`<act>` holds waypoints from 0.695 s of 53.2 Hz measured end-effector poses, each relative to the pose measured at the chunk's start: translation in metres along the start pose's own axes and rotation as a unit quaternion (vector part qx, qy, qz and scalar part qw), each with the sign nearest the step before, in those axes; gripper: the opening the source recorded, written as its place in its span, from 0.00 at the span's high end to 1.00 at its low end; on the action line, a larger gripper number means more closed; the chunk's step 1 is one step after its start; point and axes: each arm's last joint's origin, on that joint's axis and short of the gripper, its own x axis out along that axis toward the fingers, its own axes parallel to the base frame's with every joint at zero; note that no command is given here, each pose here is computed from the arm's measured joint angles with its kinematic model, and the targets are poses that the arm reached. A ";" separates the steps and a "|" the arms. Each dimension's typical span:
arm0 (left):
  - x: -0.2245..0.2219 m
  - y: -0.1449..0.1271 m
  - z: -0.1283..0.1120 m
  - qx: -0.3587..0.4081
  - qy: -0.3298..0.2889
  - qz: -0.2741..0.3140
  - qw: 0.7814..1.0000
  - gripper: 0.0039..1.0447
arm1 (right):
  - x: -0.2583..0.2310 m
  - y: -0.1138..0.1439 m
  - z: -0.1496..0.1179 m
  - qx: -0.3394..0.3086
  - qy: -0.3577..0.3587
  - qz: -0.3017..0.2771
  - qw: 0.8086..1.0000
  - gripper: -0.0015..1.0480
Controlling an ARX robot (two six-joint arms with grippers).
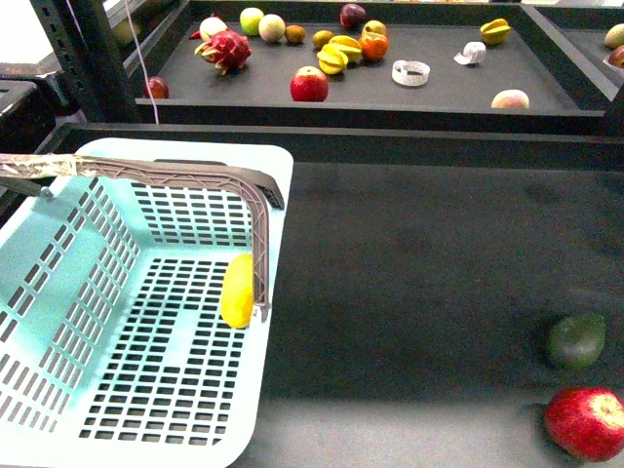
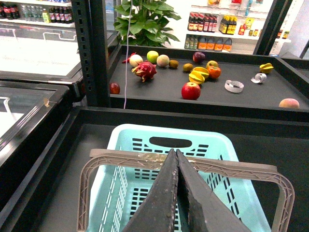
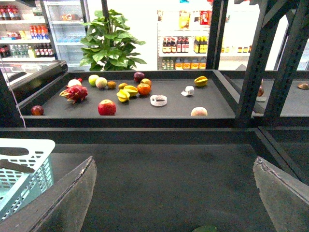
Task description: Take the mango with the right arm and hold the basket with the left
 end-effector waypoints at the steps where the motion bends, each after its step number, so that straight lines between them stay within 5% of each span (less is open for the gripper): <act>1: -0.002 0.001 0.000 0.000 0.000 0.000 1.000 0.98 | 0.000 0.000 0.000 0.000 0.000 0.000 1.000 0.08; 37: -0.040 0.013 0.010 0.003 -0.017 0.001 1.000 0.98 | 0.000 0.000 0.000 0.000 0.000 0.000 1.000 0.08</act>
